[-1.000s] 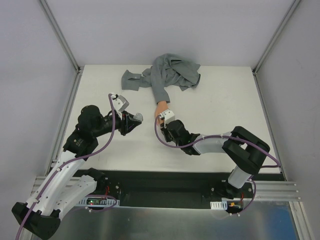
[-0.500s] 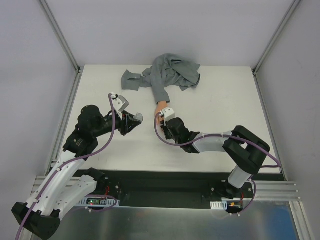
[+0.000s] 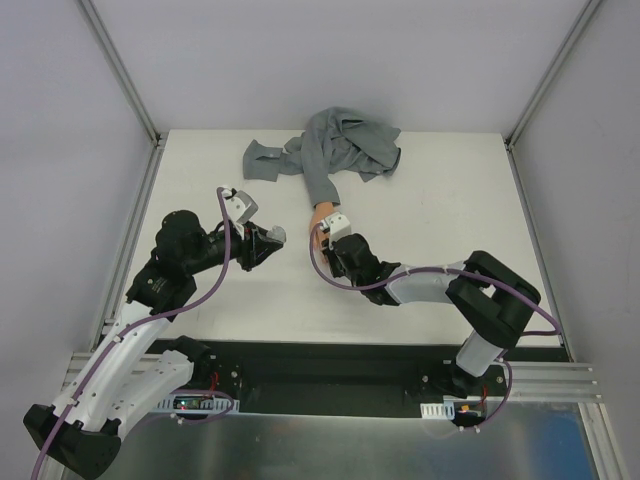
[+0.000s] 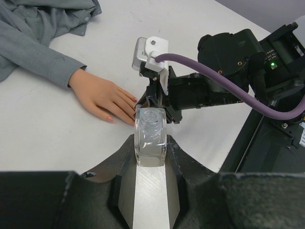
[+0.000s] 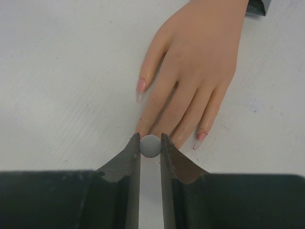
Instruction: Paint the nails
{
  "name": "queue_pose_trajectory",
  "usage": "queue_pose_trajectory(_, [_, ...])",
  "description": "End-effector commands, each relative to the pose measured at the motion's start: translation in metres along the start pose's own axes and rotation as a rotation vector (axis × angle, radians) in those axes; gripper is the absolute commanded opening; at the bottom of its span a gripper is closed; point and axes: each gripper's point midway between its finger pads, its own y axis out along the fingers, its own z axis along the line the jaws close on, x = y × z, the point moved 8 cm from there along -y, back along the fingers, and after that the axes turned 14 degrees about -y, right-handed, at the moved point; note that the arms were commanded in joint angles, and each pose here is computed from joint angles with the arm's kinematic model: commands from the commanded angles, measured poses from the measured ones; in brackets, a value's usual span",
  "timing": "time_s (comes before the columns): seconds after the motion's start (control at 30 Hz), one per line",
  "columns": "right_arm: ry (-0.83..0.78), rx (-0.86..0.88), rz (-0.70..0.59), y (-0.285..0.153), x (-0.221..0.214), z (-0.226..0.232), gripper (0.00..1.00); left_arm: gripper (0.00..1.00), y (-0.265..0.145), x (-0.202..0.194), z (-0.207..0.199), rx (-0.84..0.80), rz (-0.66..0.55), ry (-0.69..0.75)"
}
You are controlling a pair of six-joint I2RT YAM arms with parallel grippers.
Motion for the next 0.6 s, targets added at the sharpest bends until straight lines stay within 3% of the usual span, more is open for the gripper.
queue_pose_trajectory(0.0, [0.02,0.003,-0.062,-0.001,0.019,-0.002,0.0,0.0,-0.001,0.01,-0.003,-0.03,-0.048,0.019])
queue_pose_trajectory(0.57, [0.036,0.004,-0.061,-0.017,0.012,0.006,0.0,0.0,-0.002,0.01,-0.003,-0.032,-0.053,0.021])
